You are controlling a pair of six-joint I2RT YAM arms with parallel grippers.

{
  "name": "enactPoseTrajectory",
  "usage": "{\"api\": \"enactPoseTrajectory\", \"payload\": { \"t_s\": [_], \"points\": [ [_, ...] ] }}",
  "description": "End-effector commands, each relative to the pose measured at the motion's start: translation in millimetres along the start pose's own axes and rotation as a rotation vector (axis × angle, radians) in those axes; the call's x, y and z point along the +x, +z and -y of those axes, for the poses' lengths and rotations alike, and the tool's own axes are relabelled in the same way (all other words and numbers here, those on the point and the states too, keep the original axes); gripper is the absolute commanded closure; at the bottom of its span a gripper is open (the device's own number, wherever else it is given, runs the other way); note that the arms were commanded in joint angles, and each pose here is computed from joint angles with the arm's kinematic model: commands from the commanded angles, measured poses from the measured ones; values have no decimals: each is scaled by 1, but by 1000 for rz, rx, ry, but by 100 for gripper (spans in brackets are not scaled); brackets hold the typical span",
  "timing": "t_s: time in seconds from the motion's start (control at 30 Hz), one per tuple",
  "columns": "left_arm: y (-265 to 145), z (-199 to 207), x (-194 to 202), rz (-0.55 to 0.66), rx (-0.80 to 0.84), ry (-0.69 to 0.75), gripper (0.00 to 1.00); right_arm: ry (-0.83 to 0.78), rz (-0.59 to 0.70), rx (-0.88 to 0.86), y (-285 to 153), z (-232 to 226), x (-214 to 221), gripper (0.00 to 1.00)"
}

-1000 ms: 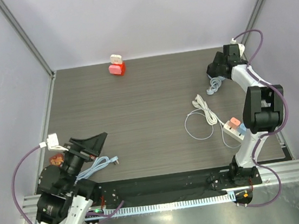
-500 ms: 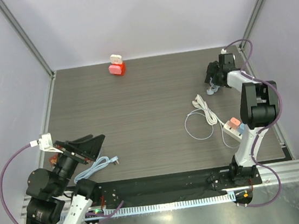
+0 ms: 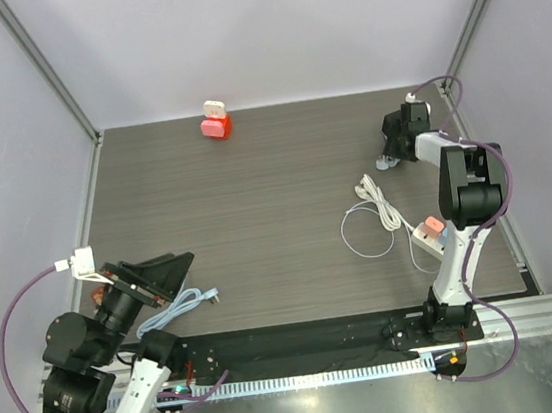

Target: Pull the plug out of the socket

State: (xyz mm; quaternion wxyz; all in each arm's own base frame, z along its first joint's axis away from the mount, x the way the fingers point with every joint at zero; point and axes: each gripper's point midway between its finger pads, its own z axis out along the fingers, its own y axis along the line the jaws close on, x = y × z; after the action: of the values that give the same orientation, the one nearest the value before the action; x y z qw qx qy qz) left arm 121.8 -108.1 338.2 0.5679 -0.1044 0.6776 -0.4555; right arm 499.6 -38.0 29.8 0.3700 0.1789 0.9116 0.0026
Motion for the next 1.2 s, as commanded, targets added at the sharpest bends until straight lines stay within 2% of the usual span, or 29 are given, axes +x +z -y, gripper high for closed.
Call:
{"api": "enactPoseTrajectory", "payload": {
  "t_s": [0.0, 0.13, 0.33, 0.53, 0.6, 0.67, 0.77, 0.83, 0.9, 1.0, 1.03, 1.1, 1.13, 1.17],
  "points": [
    [-6, 13, -3, -15, 27, -23, 0, -13, 75, -55, 8, -29, -23, 56],
    [-6, 15, -1, -39, 23, -34, 0, -33, 96, -79, 12, -52, -35, 58],
    [-6, 14, 8, -90, 18, -66, 0, -103, 92, -170, 10, -126, -33, 59],
    [-4, 6, 16, -136, -39, -79, 0, -196, 62, -250, -10, -192, -3, 60],
    [-3, 3, 17, -144, -55, -77, 0, -231, 37, -283, -26, -215, 16, 60],
    [0, -2, 17, -146, -80, -71, 0, -273, -17, -325, -40, -233, 53, 60],
    [3, -9, 21, -162, -100, -46, 0, -323, -58, -329, -67, -232, 91, 60],
    [12, -18, 30, -220, -143, -37, 0, -371, -85, -372, -94, -237, 128, 60],
    [26, -29, 49, -342, -185, -35, 0, -419, -113, -423, -118, -247, 162, 59],
    [40, -45, 75, -468, -226, -66, 0, -448, -150, -451, -148, -239, 199, 59],
    [51, -49, 79, -476, -227, -71, 0, -471, -192, -458, -157, -232, 225, 58],
    [60, -63, 91, -495, -258, -104, 0, -452, -194, -514, -178, -235, 238, 57],
    [70, -66, 91, -482, -258, -108, 0, -458, -244, -525, -188, -226, 268, 57],
    [74, -72, 95, -489, -270, -116, 0, -456, -247, -540, -196, -224, 276, 56]
  ]
}}
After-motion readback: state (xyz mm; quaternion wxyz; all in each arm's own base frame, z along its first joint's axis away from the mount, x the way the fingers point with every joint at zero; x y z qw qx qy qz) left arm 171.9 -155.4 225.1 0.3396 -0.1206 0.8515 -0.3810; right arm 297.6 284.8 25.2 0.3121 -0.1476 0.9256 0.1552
